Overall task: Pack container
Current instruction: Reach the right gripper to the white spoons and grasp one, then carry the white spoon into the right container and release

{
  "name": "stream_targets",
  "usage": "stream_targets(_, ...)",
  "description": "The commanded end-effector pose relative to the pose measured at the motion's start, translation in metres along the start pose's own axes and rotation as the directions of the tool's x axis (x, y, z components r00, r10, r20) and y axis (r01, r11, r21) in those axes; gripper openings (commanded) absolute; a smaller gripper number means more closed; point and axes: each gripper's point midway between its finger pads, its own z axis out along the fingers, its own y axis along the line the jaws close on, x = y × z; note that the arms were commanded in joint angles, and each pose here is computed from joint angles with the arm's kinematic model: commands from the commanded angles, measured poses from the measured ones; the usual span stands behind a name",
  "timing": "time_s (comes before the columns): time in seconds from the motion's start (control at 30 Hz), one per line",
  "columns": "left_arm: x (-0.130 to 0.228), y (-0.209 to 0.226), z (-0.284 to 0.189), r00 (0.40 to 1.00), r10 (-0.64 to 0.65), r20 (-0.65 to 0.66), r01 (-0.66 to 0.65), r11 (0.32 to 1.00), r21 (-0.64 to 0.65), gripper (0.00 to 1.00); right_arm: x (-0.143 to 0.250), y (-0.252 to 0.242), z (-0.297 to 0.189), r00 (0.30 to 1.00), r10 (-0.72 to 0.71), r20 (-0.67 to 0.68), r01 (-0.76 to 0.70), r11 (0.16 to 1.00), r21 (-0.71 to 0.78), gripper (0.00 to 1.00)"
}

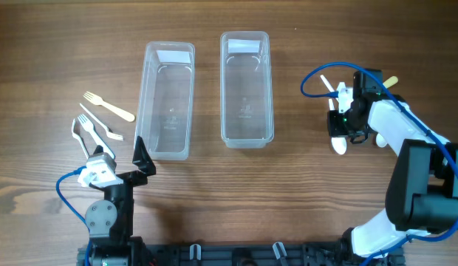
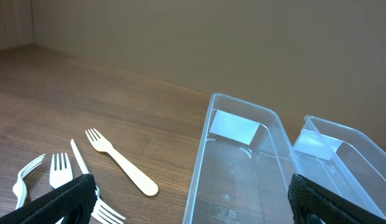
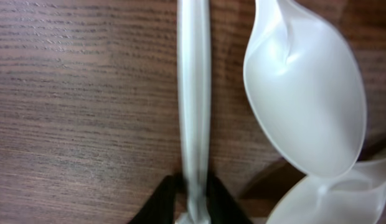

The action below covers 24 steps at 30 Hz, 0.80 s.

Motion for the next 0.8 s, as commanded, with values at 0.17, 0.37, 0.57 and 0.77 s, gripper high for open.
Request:
stream_targets(0.17,0.001,0.000,0.000,1.000,0.020,0.003,-0.020,1.000,0.001,1.00,-0.001,0.014,-0.007,0.999,0.015,-0.035,-0.015,1.000,-0.007,0.04)
stream_targets(0.37,0.001,0.000,0.000,1.000,0.020,0.003,-0.020,1.000,0.001,1.00,-0.061,0.084,-0.083,0.975,-0.149,0.165,0.156,0.987,-0.030,0.04)
stream_targets(0.57,0.001,0.000,0.000,1.000,0.020,0.003,-0.020,1.000,0.001,1.00,-0.081,0.180,-0.136,0.906,-0.231,0.353,0.286,0.952,-0.109,0.04)
stream_targets(0.77,0.001,0.000,0.000,1.000,0.020,0.003,-0.020,1.000,0.001,1.00,-0.079,0.259,-0.143,0.841,-0.287,0.459,0.402,0.899,-0.174,0.04)
